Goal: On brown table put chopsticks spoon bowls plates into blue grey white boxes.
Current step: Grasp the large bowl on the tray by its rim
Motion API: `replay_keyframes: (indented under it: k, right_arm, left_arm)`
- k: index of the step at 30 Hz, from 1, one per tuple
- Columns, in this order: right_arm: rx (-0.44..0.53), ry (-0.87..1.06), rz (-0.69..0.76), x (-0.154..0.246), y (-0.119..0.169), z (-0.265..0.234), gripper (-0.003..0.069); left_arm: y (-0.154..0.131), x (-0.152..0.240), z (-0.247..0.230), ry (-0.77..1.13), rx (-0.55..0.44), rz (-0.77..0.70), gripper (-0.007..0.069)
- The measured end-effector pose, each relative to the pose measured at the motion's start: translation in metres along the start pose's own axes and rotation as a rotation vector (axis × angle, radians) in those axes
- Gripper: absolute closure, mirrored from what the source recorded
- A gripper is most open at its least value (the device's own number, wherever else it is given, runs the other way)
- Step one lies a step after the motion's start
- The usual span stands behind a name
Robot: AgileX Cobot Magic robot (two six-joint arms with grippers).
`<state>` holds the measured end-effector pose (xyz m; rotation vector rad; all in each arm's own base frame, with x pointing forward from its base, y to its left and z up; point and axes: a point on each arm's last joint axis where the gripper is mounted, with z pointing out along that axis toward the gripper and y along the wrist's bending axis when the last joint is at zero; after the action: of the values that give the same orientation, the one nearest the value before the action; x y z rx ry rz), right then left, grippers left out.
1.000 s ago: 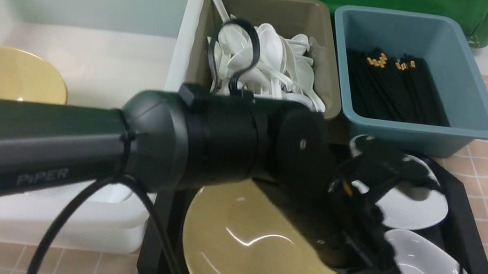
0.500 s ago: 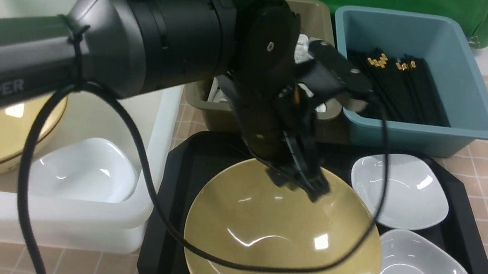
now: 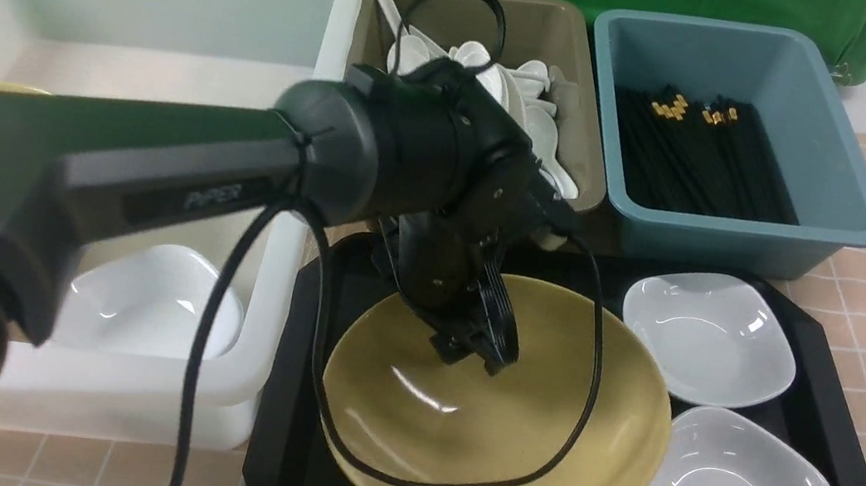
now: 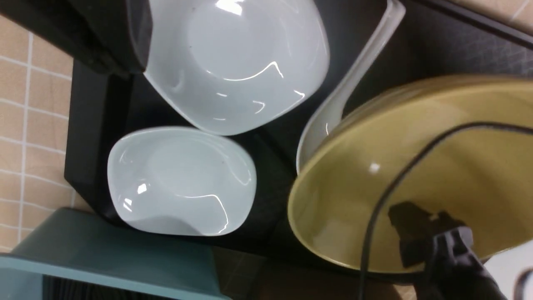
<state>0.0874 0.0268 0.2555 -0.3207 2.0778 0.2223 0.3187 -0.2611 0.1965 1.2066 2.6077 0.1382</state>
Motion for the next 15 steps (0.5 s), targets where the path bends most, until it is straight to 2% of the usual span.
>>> replay_keyframes:
  k: [3,6,10,12,15]
  right_arm:
    - [0.000,0.000,0.000,0.000,0.000,0.000,0.0610]
    - [0.001,-0.001,0.000,0.000,0.000,0.000,0.0610]
    - [0.001,-0.002,0.000,0.000,0.000,0.000,0.0610]
    - [0.001,-0.002,0.000,0.000,0.000,0.000,0.0610]
    - [0.001,-0.002,0.000,0.000,0.000,0.000,0.0609]
  left_arm:
    - [0.001,0.000,-0.004,0.003,0.008,0.004,0.0315]
    - [0.003,0.004,-0.020,0.010,0.021,0.000,0.0450]
    - [0.003,0.006,-0.038,-0.017,0.038,-0.013,0.0492]
    - [0.005,0.009,-0.068,-0.098,0.052,-0.038,0.0573]
    - [0.008,0.012,-0.100,-0.205,0.058,-0.057,0.0610]
